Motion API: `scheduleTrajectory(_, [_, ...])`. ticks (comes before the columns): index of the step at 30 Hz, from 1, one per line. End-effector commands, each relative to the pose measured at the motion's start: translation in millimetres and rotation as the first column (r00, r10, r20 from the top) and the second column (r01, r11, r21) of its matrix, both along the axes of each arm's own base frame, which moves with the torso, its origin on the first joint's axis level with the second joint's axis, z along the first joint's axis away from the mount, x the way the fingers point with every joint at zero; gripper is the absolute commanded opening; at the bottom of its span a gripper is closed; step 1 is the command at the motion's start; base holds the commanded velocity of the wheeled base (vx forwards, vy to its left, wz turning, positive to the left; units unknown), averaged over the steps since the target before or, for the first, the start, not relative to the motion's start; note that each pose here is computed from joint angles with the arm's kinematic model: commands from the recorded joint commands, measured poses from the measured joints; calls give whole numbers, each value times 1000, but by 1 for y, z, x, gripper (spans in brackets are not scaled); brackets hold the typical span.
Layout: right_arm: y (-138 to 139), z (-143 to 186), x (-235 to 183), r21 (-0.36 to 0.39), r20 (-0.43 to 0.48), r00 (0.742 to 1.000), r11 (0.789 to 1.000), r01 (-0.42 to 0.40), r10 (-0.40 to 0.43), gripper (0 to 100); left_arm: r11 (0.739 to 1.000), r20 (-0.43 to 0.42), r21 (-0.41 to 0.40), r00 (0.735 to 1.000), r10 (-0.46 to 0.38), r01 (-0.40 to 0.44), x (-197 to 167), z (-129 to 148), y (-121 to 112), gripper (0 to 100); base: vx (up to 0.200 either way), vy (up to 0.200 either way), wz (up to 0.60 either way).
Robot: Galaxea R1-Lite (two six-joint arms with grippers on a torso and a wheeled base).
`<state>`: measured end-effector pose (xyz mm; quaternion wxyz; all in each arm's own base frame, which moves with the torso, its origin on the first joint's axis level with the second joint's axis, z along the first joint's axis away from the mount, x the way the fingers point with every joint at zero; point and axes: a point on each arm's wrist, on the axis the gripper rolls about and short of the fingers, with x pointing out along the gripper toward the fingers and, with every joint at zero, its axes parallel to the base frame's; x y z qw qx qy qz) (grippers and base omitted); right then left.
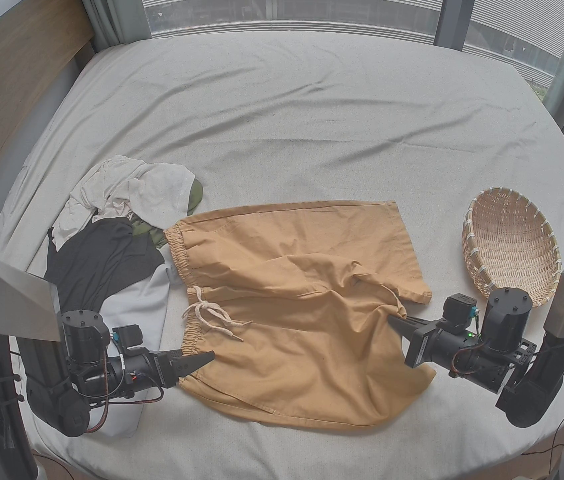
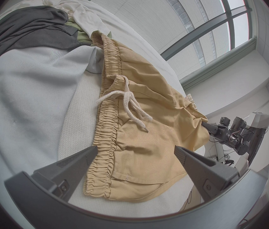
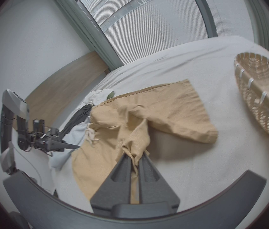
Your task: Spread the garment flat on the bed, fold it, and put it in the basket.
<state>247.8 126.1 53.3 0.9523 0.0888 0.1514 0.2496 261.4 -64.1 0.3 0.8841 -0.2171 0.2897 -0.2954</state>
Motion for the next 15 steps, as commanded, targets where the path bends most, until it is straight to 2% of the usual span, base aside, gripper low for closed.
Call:
scheduleTrajectory(1, [-1,-6,5,-21,-3,1000,1000,16,-16,0,1000,1,-1,1000,0,0,0,0,0,100,0,0,0])
scheduleTrajectory(7, [-2,-12,6,-38,-15,1000,999,24,-25,0,1000,1,-1,1000,0,0,0,0,0,100,0,0,0])
scheduleTrajectory(15, [-21,-21,23,-60,-20,992,991,123,-125,0,1000,1,-1,1000,0,0,0,0,0,100,0,0,0])
